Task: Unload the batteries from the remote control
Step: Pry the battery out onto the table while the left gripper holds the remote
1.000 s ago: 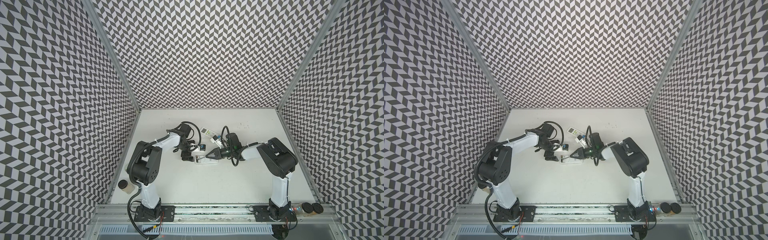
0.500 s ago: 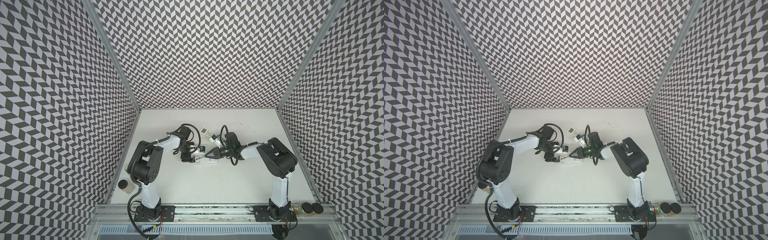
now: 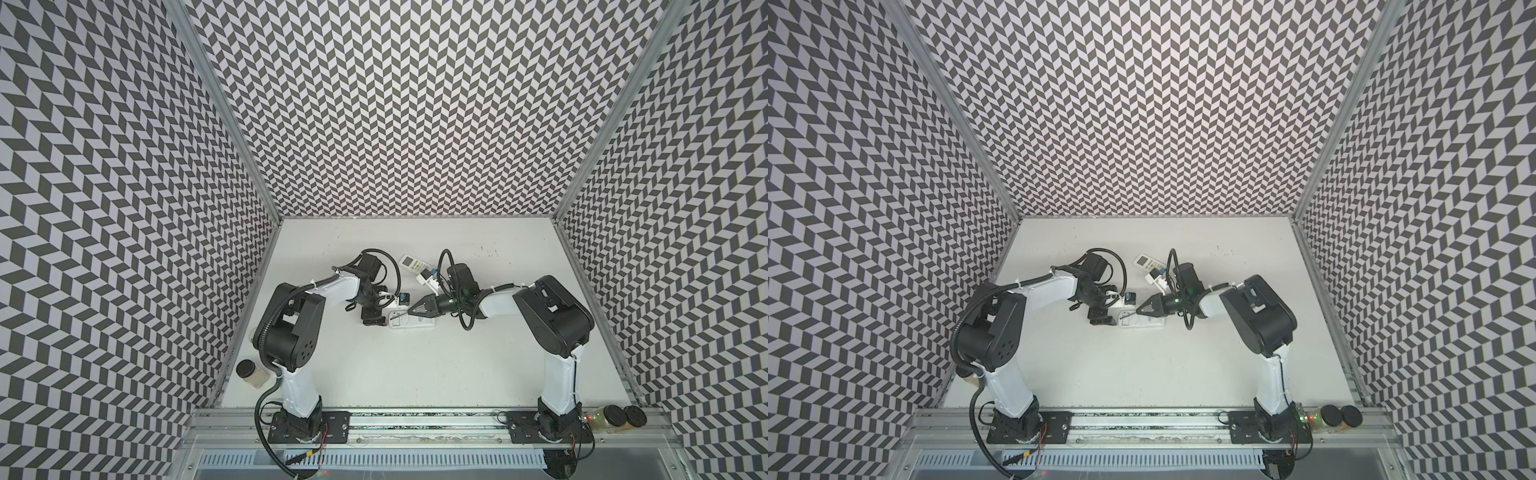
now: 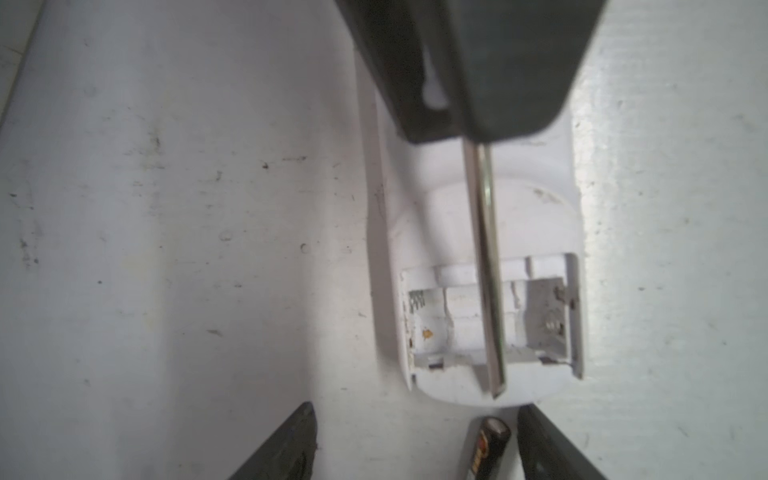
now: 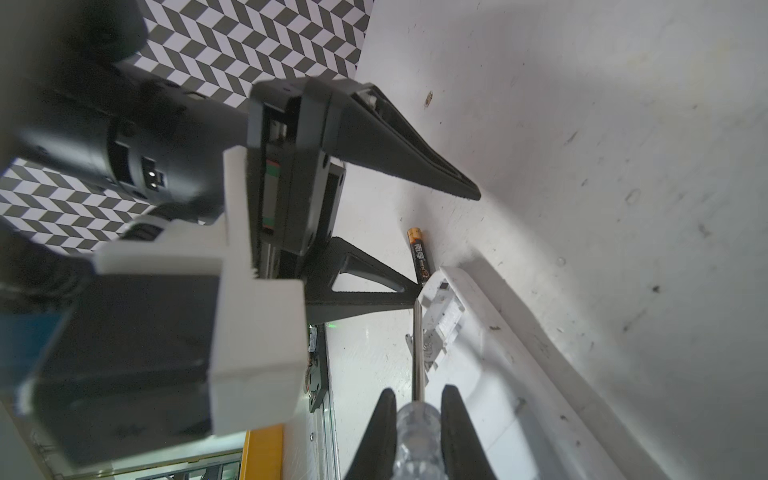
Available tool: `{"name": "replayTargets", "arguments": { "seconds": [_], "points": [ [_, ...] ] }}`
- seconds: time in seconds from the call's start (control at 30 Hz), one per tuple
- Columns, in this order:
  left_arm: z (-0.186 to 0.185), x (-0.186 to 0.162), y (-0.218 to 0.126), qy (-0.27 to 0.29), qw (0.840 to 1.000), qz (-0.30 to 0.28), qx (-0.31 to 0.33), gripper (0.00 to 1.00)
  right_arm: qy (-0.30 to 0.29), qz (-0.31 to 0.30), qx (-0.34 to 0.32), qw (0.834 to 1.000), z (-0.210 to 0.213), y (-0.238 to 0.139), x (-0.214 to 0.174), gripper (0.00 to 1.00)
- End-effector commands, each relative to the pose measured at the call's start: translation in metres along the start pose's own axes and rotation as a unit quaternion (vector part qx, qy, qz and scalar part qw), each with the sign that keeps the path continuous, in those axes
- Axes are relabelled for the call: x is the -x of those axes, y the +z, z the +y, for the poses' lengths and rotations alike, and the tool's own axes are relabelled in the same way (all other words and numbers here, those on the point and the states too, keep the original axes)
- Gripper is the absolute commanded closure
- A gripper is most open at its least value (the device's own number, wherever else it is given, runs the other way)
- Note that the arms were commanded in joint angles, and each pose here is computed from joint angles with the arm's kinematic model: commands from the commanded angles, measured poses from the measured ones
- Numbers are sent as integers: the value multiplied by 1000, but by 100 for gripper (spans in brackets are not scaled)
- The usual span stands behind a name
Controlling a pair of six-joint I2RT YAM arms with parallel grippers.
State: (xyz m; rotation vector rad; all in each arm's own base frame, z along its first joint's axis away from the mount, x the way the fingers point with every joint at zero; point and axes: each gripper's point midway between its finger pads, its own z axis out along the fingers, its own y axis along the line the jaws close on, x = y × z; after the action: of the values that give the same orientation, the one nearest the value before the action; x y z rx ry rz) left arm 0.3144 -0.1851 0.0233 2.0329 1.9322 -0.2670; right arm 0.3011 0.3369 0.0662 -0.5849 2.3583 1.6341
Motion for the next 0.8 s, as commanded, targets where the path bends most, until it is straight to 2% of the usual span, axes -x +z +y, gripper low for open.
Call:
{"name": "replayTargets", "arguments": {
  "seconds": [0.0, 0.2, 0.4, 0.63, 0.7, 0.77],
  "points": [
    [-15, -24, -4, -29, 998, 42, -21, 24, -39, -31, -3, 999, 19, -21, 16, 100],
    [-31, -34, 0, -38, 997, 50, -43, 26, -50, -59, -24, 997, 22, -49, 18, 100],
    [-27, -34, 5, -42, 997, 49, -41, 37, -53, -92, -54, 993, 19, -71, 25, 100],
    [-32, -37, 12, -37, 997, 50, -52, 58, -84, -155, -101, 979, 24, -108, 40, 100],
    [-34, -40, 15, -40, 996, 59, -61, 66, -88, -171, -117, 974, 25, -121, 45, 100],
    [-34, -43, 16, -44, 995, 68, -64, 70, -94, -188, -132, 969, 25, -133, 46, 100]
  ]
}}
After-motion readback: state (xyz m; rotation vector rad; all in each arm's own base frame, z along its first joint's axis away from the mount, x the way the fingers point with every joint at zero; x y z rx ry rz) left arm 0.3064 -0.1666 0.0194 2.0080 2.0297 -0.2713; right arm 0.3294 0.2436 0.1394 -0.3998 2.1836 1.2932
